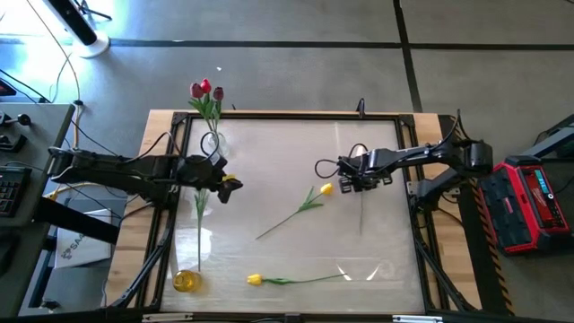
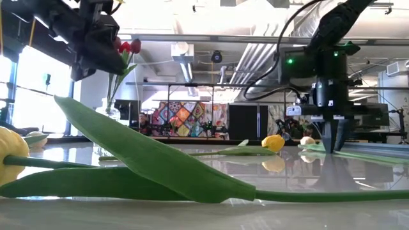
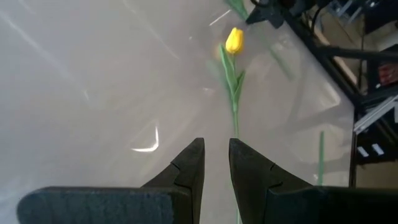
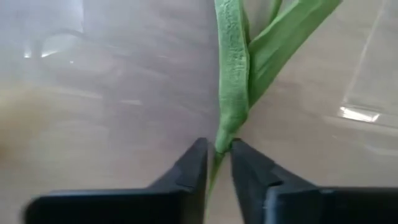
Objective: Sort flowers into vase by color
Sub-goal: Put the right white flower into the yellow vase
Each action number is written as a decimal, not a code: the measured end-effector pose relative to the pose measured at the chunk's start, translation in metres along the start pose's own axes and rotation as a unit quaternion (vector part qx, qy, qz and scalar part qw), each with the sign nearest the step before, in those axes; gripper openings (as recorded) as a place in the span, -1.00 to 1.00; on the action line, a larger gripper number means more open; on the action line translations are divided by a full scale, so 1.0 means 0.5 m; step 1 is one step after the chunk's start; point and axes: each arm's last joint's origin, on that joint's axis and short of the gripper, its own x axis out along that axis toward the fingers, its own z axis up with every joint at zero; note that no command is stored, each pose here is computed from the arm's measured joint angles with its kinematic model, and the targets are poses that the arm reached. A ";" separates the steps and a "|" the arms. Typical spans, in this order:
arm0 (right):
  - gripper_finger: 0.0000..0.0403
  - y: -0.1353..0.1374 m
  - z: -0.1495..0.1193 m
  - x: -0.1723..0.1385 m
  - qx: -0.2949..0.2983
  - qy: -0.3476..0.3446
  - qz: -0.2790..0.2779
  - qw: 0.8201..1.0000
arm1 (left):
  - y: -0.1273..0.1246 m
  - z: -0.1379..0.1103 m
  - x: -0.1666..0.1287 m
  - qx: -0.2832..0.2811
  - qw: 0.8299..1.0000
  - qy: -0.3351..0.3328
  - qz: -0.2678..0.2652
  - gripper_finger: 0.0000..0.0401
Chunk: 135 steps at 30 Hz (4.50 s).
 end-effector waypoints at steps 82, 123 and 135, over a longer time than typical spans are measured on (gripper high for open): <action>-0.96 0.259 0.005 -0.510 -0.379 -0.536 0.450 0.605 | -0.223 0.298 -0.030 0.287 0.896 -0.299 -0.160 -0.87; -0.01 -0.079 -0.053 -0.632 -0.331 -0.515 0.418 0.671 | -0.168 0.228 -0.214 0.251 0.927 -0.277 -0.018 -0.99; -0.01 -0.075 -0.052 -0.630 -0.332 -0.513 0.417 0.673 | -0.186 0.188 -0.212 0.289 0.930 -0.219 -0.054 -0.99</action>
